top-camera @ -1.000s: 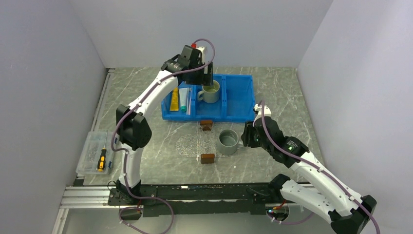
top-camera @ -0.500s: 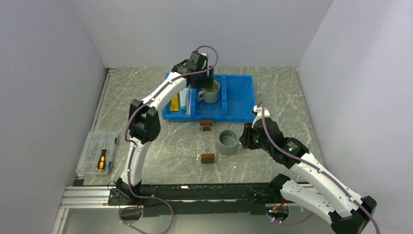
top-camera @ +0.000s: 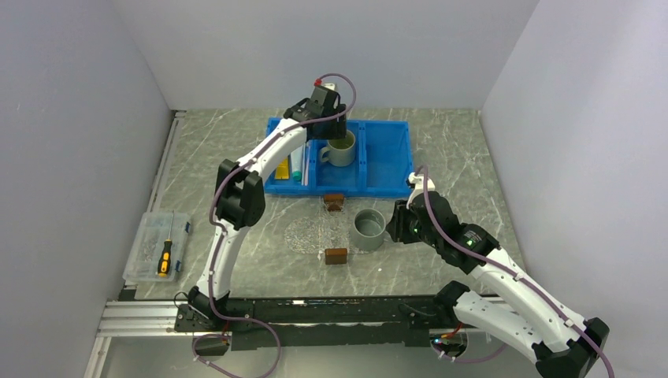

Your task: Prepare toiletry sets of a toothbrush and toothpaste on the tray

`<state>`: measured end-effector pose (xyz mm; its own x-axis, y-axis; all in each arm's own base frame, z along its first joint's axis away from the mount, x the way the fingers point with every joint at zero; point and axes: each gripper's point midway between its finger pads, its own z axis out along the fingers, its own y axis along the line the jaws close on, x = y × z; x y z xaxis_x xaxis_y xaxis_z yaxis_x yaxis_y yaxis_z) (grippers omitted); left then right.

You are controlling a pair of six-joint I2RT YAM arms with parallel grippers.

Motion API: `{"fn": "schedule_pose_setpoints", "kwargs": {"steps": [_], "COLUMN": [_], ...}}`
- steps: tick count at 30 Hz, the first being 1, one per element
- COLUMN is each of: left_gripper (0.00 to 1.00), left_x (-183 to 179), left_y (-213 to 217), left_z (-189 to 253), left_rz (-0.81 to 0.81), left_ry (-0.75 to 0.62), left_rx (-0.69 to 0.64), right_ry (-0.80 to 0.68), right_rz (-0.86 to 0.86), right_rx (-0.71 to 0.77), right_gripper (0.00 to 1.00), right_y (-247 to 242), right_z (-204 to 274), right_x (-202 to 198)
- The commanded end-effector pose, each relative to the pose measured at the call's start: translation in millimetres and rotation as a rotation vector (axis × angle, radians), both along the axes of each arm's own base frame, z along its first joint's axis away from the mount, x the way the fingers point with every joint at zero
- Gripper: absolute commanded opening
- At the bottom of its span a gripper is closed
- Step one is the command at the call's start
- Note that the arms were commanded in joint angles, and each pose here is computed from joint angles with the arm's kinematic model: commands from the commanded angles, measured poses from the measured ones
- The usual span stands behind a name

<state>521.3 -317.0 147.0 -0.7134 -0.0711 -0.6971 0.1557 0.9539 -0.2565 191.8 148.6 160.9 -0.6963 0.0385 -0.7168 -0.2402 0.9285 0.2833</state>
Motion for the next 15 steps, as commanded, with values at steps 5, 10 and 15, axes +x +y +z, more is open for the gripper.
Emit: {"fn": "schedule_pose_setpoints", "kwargs": {"steps": [5,10,15], "left_gripper": [0.7,0.68,0.66], "left_x": [19.4,21.0,20.0], "left_y": [-8.5,-8.5,-7.5], "left_z": [8.2,-2.8,-14.8], "left_rz": [0.037,0.047,0.052], "left_ry": [-0.078,-0.066,-0.051], "left_rx": [-0.012,-0.003,0.016], "right_ry": [-0.042,-0.042,-0.037], "right_rz": [0.028,0.035,0.041], "right_rx": [0.047,0.045,0.046], "right_gripper": [0.35,0.35,0.35], "right_y": [8.5,9.4,10.5], "right_z": [10.0,9.2,7.5], "right_x": [2.8,2.9,2.7]}}
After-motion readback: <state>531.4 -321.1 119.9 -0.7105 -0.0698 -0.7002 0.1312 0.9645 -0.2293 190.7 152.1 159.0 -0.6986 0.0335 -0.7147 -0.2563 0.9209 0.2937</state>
